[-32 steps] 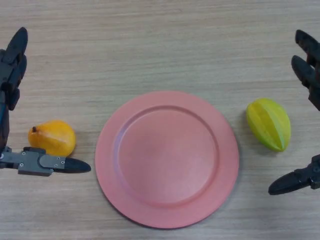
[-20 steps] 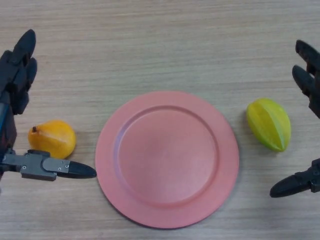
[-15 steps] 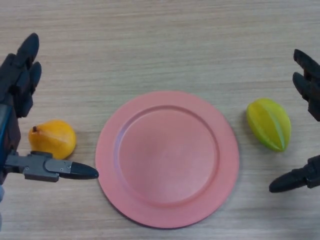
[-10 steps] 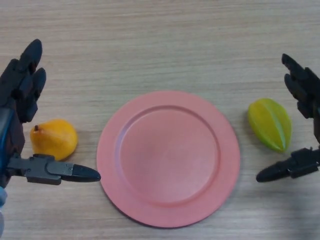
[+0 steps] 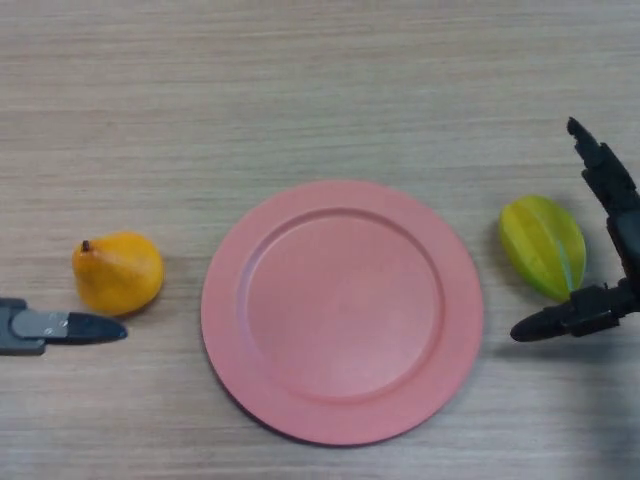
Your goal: Pick up the yellow starfruit and place it on the plate
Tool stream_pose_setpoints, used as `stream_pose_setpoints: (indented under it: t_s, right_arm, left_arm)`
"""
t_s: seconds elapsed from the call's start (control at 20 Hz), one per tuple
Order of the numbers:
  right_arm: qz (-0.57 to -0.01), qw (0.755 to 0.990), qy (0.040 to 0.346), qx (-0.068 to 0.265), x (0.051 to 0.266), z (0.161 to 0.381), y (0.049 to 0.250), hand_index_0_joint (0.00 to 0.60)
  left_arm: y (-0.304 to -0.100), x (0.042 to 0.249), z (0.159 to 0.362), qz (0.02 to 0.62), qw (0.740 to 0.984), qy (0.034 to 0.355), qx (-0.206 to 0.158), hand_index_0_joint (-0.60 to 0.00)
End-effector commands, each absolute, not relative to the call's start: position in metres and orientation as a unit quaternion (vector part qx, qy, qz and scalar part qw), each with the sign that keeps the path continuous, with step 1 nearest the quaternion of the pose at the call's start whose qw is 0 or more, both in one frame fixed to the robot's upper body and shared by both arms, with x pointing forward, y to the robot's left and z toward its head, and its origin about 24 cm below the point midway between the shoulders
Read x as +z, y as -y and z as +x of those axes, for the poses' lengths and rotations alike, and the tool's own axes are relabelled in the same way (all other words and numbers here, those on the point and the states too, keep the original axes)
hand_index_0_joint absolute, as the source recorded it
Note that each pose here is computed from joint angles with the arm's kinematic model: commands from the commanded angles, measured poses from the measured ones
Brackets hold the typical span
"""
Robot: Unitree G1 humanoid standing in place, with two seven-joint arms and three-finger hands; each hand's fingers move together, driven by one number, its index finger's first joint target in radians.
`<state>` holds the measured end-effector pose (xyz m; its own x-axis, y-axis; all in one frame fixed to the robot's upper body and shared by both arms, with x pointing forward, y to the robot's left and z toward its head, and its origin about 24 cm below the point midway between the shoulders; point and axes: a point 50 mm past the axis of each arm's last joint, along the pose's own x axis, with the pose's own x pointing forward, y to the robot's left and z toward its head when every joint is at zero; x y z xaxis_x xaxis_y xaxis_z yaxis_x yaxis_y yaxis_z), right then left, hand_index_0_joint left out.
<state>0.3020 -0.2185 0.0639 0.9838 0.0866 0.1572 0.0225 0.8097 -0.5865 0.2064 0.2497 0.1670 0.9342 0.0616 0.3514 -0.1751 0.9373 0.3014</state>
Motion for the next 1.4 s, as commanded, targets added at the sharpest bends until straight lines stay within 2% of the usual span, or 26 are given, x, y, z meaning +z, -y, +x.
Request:
stream_pose_setpoints:
  t_s: [0.05, 0.15, 0.2, 0.25, 0.3, 0.35, 0.4, 0.5, 0.6, 0.75, 0.8, 0.85, 0.9, 1.0, 1.05, 1.15, 1.3, 1.4]
  right_arm:
    - [-0.311, 0.929, 0.199, -0.023, 0.104, 0.310, 0.225, 0.000]
    - [-0.315, 0.928, 0.195, -0.026, 0.099, 0.315, 0.221, 0.000]
    - [-0.315, 0.928, 0.194, -0.028, 0.099, 0.316, 0.221, 0.150]
    - [-0.317, 0.928, 0.194, -0.030, 0.098, 0.317, 0.221, 0.250]
    - [-0.331, 0.924, 0.189, -0.038, 0.096, 0.319, 0.221, 0.400]
    - [-0.346, 0.919, 0.183, -0.045, 0.093, 0.322, 0.222, 0.500]
    - [-0.392, 0.902, 0.170, -0.058, 0.089, 0.326, 0.224, 0.600]
    - [-0.414, 0.895, 0.158, -0.058, 0.085, 0.327, 0.224, 0.600]
    - [-0.412, 0.897, 0.148, -0.059, 0.085, 0.327, 0.225, 0.600]
    - [-0.409, 0.900, 0.139, -0.067, 0.092, 0.326, 0.229, 0.600]
    - [-0.375, 0.913, 0.139, -0.077, 0.101, 0.325, 0.229, 0.600]
    - [-0.370, 0.916, 0.138, -0.076, 0.105, 0.325, 0.228, 0.600]
    - [-0.338, 0.926, 0.146, -0.079, 0.115, 0.323, 0.224, 0.600]
    - [-0.271, 0.948, 0.154, -0.063, 0.128, 0.318, 0.208, 0.600]
    - [-0.257, 0.951, 0.160, -0.056, 0.132, 0.315, 0.201, 0.600]
    - [-0.222, 0.963, 0.149, -0.015, 0.131, 0.310, 0.177, 0.600]
    - [-0.215, 0.967, 0.138, 0.023, 0.122, 0.305, 0.147, 0.600]
    - [-0.203, 0.970, 0.132, 0.035, 0.115, 0.301, 0.132, 0.600]
  left_arm:
    - [-0.254, 0.197, 0.192, 0.202, 0.941, 0.260, 0.082, 0.000]
    - [-0.253, 0.195, 0.190, 0.197, 0.942, 0.261, 0.079, 0.000]
    - [-0.253, 0.195, 0.189, 0.197, 0.942, 0.261, 0.079, 0.000]
    - [-0.254, 0.195, 0.189, 0.196, 0.942, 0.261, 0.078, 0.000]
    - [-0.254, 0.195, 0.188, 0.194, 0.943, 0.257, 0.077, 0.000]
    - [-0.255, 0.195, 0.188, 0.192, 0.945, 0.253, 0.075, 0.000]
    - [-0.254, 0.193, 0.186, 0.192, 0.950, 0.235, 0.067, 0.000]
    - [-0.254, 0.191, 0.185, 0.194, 0.955, 0.218, 0.057, 0.000]
    - [-0.253, 0.189, 0.186, 0.189, 0.958, 0.209, 0.053, 0.000]
    - [-0.250, 0.188, 0.188, 0.177, 0.960, 0.210, 0.045, 0.000]
    - [-0.249, 0.188, 0.190, 0.166, 0.962, 0.214, 0.044, 0.000]
    - [-0.248, 0.188, 0.190, 0.162, 0.961, 0.218, 0.046, 0.000]
    - [-0.248, 0.190, 0.191, 0.160, 0.959, 0.229, 0.046, 0.000]
    - [-0.249, 0.190, 0.192, 0.157, 0.957, 0.238, 0.050, 0.000]
    - [-0.249, 0.189, 0.192, 0.156, 0.957, 0.238, 0.049, 0.000]
    - [-0.249, 0.189, 0.194, 0.153, 0.959, 0.235, 0.047, 0.000]
    - [-0.246, 0.186, 0.195, 0.147, 0.966, 0.210, 0.028, 0.000]
    - [-0.246, 0.186, 0.195, 0.147, 0.967, 0.204, 0.023, 0.000]
